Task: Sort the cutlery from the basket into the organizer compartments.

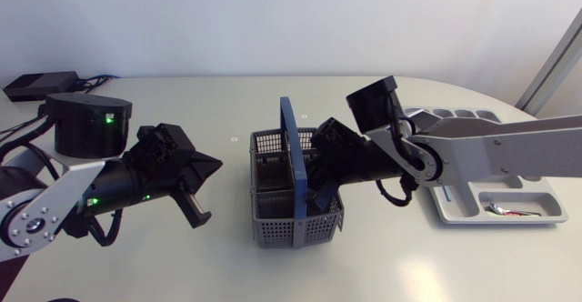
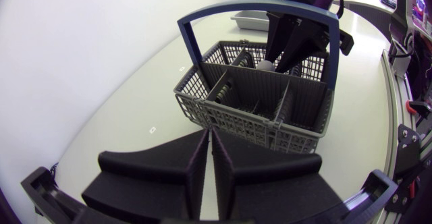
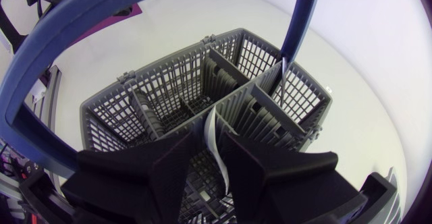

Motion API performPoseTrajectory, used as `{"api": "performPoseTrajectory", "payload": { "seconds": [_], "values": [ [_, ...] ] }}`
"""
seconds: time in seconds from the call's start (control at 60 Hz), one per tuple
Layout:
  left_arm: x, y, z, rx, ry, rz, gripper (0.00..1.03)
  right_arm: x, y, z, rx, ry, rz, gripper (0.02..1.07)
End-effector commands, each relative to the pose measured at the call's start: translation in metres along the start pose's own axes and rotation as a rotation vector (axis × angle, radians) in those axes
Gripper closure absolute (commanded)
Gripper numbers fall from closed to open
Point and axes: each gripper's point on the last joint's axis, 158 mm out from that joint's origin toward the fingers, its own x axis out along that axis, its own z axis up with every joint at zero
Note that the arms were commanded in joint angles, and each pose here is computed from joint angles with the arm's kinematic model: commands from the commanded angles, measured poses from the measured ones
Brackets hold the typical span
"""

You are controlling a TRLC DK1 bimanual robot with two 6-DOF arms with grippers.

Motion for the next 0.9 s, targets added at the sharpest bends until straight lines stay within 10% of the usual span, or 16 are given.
{"api": "performPoseTrajectory", "payload": {
  "seconds": [0.0,0.183,0.883],
  "values": [
    [-0.001,-0.012,-0.009,0.014,0.016,-0.028,0.95,0.004,0.000,0.008,-0.027,-0.023,-0.001,0.84],
    [-0.003,-0.014,-0.008,0.013,0.011,-0.029,0.95,0.007,-0.002,0.011,-0.028,-0.031,-0.004,1.01],
    [-0.011,-0.019,0.000,0.019,-0.012,-0.029,0.95,-0.097,-0.010,0.049,0.262,-0.266,0.207,1.01]
  ]
}}
